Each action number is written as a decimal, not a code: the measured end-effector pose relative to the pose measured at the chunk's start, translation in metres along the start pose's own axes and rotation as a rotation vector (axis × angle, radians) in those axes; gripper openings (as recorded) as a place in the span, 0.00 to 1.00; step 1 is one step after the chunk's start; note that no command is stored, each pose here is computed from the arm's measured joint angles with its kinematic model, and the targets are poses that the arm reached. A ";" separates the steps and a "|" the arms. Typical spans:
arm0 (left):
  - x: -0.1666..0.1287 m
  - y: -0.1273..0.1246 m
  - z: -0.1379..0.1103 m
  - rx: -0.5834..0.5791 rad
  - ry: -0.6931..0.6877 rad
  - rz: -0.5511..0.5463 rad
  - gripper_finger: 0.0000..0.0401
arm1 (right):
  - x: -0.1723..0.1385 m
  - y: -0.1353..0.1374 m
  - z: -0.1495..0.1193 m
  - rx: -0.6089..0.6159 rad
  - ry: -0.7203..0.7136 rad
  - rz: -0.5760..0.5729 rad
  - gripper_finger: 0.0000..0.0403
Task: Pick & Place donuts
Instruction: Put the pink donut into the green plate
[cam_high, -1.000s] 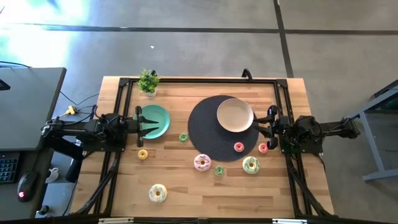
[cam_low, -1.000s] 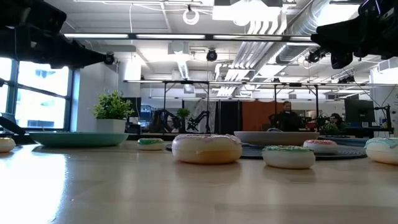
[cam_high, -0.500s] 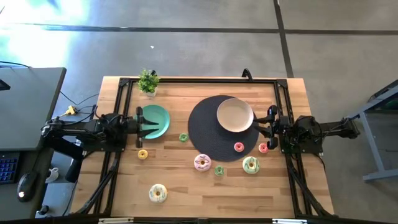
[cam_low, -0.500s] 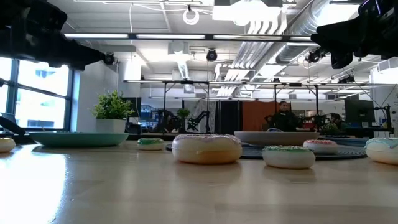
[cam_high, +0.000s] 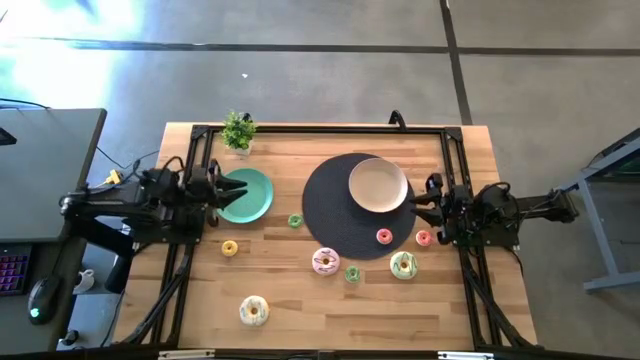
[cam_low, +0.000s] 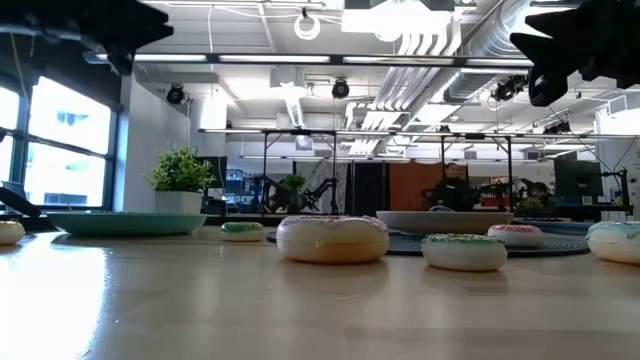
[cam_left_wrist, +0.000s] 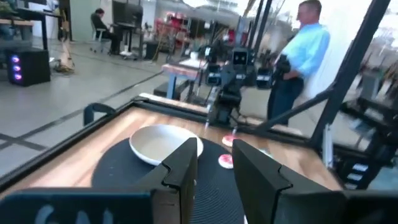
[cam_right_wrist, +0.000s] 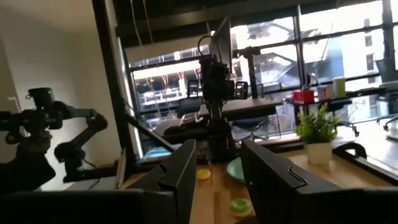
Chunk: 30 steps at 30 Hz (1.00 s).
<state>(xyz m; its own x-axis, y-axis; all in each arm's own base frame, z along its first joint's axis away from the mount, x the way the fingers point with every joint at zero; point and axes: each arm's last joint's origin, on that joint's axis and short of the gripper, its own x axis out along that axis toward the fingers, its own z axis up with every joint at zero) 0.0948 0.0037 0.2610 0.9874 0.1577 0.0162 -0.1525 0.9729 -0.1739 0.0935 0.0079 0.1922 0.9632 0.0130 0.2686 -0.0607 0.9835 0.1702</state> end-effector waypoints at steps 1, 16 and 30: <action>0.002 -0.001 0.005 0.026 0.039 0.008 0.25 | 0.000 0.000 0.000 -0.008 -0.004 -0.004 0.31; 0.058 -0.013 0.023 0.130 0.336 0.095 0.26 | -0.001 -0.008 0.003 -0.178 -0.032 -0.275 0.31; 0.136 -0.023 -0.028 0.025 0.548 -0.028 0.59 | 0.013 -0.004 0.002 -0.124 -0.046 -0.184 0.31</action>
<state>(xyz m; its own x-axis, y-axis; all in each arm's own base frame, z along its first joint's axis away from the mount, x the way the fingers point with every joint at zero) 0.2337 -0.0020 0.2398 0.8681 0.0268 -0.4957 -0.1200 0.9803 -0.1571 0.1057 0.0039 0.1974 0.9419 -0.1741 0.2874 0.1504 0.9833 0.1027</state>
